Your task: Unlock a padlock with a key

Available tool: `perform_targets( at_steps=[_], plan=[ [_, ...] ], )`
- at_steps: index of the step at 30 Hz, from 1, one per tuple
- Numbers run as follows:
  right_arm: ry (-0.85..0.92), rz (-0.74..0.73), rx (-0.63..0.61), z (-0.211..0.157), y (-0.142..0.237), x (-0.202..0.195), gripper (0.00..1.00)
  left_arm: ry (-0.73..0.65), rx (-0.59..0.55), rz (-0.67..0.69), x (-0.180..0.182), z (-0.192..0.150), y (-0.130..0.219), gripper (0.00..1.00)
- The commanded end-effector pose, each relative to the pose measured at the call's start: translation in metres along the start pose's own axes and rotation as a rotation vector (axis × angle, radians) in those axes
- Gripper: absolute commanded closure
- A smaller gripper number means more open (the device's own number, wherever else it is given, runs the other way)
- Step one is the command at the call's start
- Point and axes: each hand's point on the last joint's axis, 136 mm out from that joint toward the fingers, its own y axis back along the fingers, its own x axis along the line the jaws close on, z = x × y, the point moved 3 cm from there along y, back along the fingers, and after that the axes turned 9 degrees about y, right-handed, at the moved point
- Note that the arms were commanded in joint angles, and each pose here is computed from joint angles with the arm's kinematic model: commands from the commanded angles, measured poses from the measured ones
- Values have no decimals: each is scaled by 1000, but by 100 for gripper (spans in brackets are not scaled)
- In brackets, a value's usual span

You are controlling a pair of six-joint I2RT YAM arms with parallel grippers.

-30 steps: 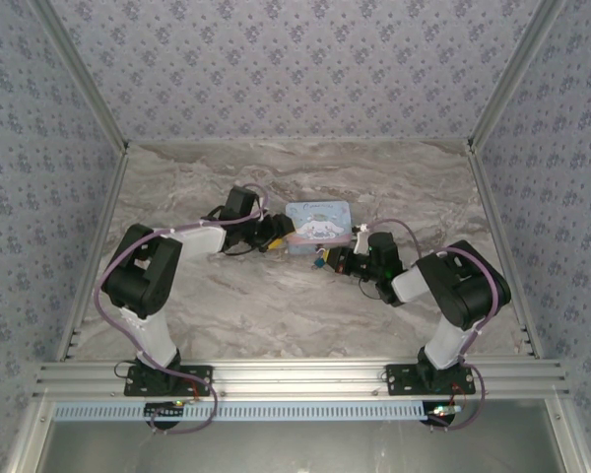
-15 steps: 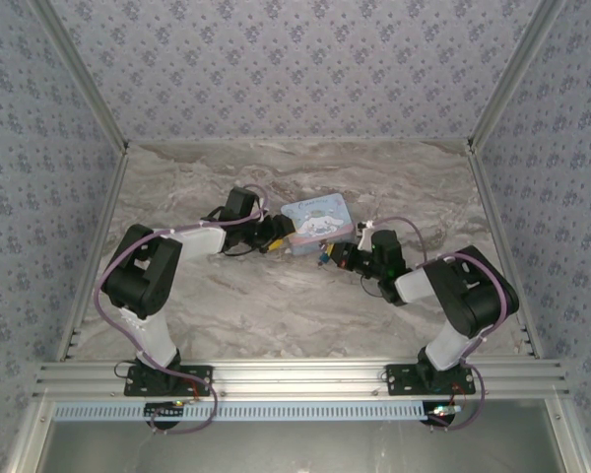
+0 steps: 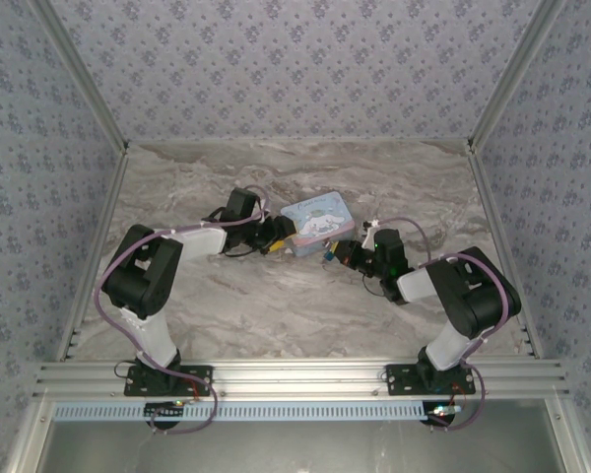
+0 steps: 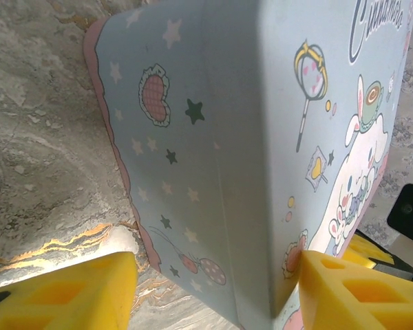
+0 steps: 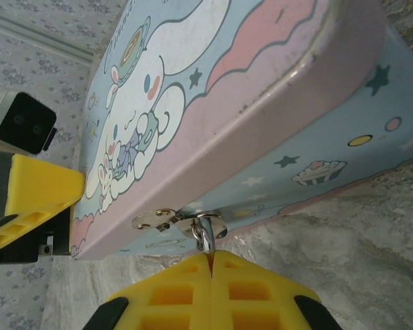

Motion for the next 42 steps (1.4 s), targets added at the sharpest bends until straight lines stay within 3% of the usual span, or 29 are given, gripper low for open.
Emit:
perform_targets(
  at_steps=[1, 18, 27, 32, 42],
  plan=[
    [-26, -46, -108, 22, 6, -8, 100, 107, 14, 194, 54, -13, 1, 39],
    [-57, -97, -144, 27, 17, -25, 100, 116, 5, 201, 62, -12, 2, 39],
    [97, -124, -58, 20, 42, -8, 100, 84, -49, 181, 46, 8, 22, 36],
    [181, -97, 64, 9, 58, 12, 100, -15, -131, 181, 19, 21, 48, 34],
    [242, -29, 441, -53, 80, 52, 100, -183, -437, 203, -21, 36, 131, 26]
  ],
)
